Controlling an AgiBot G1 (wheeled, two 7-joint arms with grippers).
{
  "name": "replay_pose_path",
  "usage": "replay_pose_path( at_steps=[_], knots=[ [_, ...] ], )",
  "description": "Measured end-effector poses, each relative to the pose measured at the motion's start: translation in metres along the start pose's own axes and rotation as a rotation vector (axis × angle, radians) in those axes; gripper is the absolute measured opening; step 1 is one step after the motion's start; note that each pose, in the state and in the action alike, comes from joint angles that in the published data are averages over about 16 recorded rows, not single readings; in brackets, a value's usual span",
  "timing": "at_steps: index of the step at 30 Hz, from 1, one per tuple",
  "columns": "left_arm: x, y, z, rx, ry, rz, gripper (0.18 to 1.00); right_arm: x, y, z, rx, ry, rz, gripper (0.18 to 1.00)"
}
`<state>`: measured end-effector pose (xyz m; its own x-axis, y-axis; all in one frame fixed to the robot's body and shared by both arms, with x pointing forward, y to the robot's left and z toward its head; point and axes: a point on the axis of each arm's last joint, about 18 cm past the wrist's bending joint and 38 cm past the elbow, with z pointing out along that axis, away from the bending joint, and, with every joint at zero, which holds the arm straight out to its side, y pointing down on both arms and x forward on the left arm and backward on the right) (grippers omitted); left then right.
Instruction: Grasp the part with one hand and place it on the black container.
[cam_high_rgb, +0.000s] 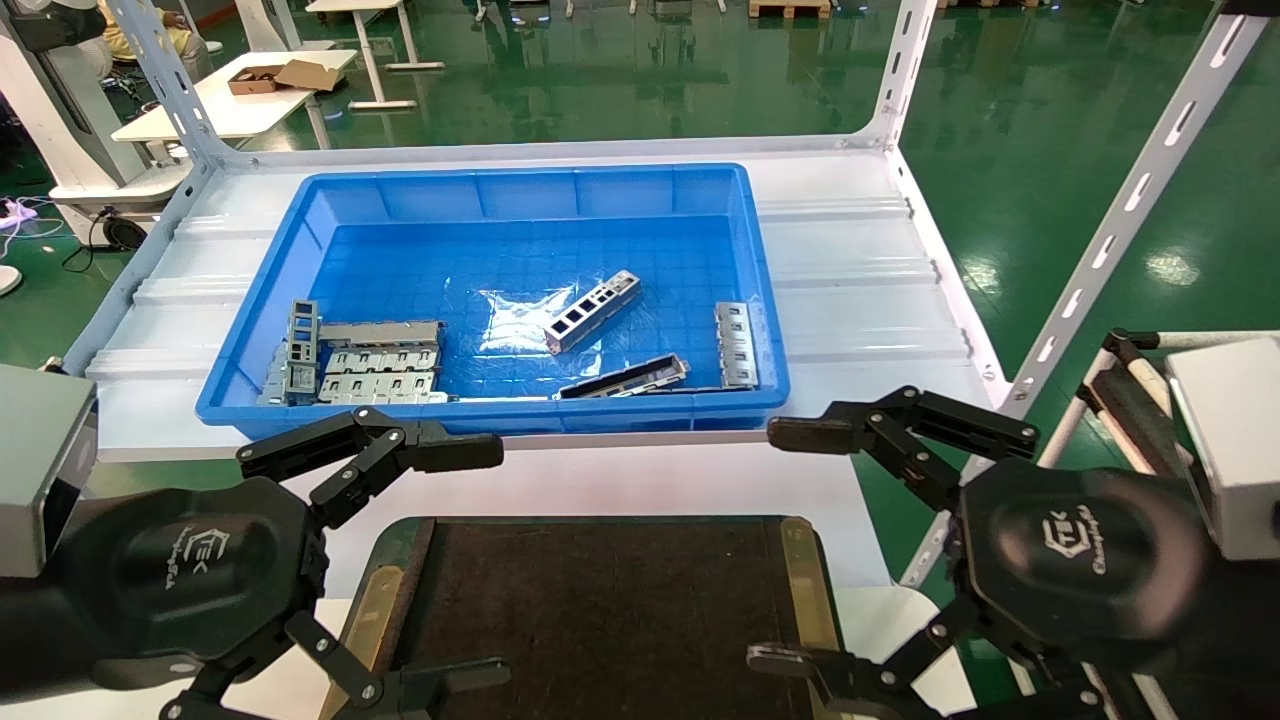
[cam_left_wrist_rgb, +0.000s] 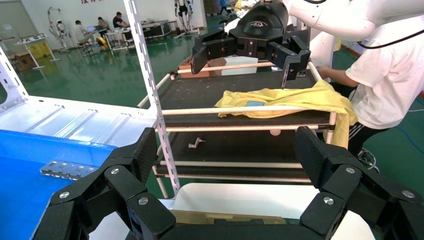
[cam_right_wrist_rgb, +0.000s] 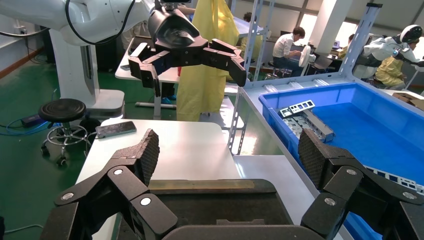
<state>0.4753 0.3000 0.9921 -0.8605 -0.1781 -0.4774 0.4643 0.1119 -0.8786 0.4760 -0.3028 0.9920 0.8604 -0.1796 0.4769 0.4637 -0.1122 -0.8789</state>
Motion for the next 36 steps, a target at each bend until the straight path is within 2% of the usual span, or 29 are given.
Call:
replay_pose_path(
  at_steps=[36],
  knots=[
    [-0.0005, 0.0004, 0.0004, 0.0, -0.001, 0.0, 1.001, 0.0, 0.0, 0.0, 0.0, 0.0, 0.0, 1.001]
  ],
)
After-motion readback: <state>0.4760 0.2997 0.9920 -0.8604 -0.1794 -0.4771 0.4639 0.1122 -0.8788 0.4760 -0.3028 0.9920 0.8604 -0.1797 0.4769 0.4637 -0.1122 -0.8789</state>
